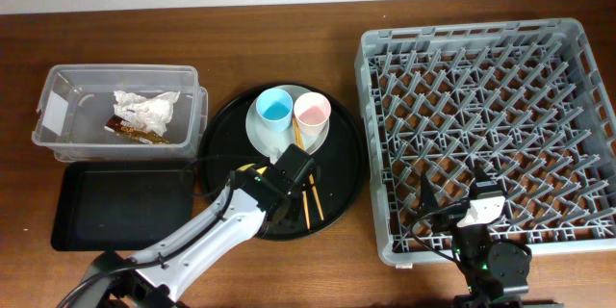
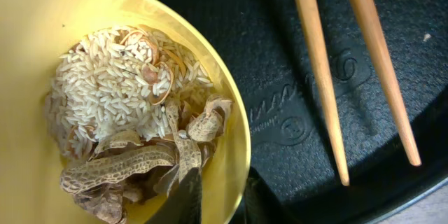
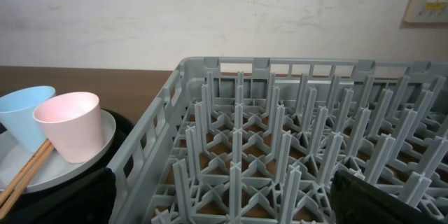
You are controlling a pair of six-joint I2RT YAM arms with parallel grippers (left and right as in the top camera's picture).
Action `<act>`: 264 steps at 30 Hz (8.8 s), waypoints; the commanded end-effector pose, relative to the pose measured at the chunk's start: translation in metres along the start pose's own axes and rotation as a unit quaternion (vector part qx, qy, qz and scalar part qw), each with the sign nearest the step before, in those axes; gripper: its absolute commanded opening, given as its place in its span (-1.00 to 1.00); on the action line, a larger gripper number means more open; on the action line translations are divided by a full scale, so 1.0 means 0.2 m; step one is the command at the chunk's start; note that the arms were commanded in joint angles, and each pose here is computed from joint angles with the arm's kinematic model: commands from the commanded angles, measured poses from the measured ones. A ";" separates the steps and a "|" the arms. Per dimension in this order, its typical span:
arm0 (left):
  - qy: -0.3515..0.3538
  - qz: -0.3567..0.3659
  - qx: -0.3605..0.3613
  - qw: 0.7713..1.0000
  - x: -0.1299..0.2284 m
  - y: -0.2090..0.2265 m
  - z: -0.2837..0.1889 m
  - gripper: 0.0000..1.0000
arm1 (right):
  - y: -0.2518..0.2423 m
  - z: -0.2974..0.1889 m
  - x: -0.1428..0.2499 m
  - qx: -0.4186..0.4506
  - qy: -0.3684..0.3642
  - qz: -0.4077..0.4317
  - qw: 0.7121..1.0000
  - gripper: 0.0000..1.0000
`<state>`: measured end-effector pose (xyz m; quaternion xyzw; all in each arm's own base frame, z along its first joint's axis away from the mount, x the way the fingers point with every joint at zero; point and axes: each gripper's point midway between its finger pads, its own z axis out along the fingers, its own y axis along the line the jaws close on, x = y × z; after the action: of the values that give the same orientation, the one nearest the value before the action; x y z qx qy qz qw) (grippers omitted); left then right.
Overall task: Sort waste into correct bins and load items into the dishwasher rack
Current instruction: 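Move the left gripper to the yellow bowl and grasp its rim, then tip the yellow bowl over the black tray to dump the food, then place the empty yellow bowl back on the round tray with the left gripper, then grasp the chopsticks with the right gripper and lift them, then insert the chopstick into the dish rack with the right gripper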
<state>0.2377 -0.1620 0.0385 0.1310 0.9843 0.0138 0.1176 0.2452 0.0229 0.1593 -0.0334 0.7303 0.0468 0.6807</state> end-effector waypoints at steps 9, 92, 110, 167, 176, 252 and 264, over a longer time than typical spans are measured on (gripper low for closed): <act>-0.004 0.005 -0.021 1.000 0.00 0.04 0.01 -0.78 | -0.01 0.00 0.01 0.002 0.002 -0.001 1.000 0.97; -0.287 -0.339 0.417 0.793 -0.11 0.99 -0.65 -1.00 | -0.01 0.00 0.01 0.002 0.002 -0.001 1.000 0.97; -0.078 -0.103 0.128 0.983 -0.09 0.14 -0.24 -1.00 | -0.01 0.00 0.01 0.002 0.002 -0.001 1.000 0.97; -0.174 -0.401 -0.116 0.892 -0.38 1.31 -0.87 0.98 | 1.04 0.33 -0.23 -0.374 0.523 0.260 0.721 -0.49; -0.174 -0.401 -0.116 0.892 -0.38 1.31 -0.87 0.98 | 1.26 0.25 0.20 -0.108 0.531 0.034 0.840 -0.31; -0.174 -0.401 -0.116 0.892 -0.38 1.31 -0.87 0.98 | 0.47 0.59 -0.04 -0.153 0.516 0.114 0.835 -0.30; -0.174 -0.401 -0.116 0.892 -0.38 1.31 -0.87 0.98 | 1.30 0.35 0.30 -0.205 0.572 -0.012 0.794 0.97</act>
<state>0.3340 0.0715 0.2324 -0.2834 0.9130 0.0599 0.2873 0.2816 0.2751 0.1174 -0.2071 0.9580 0.1389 0.1419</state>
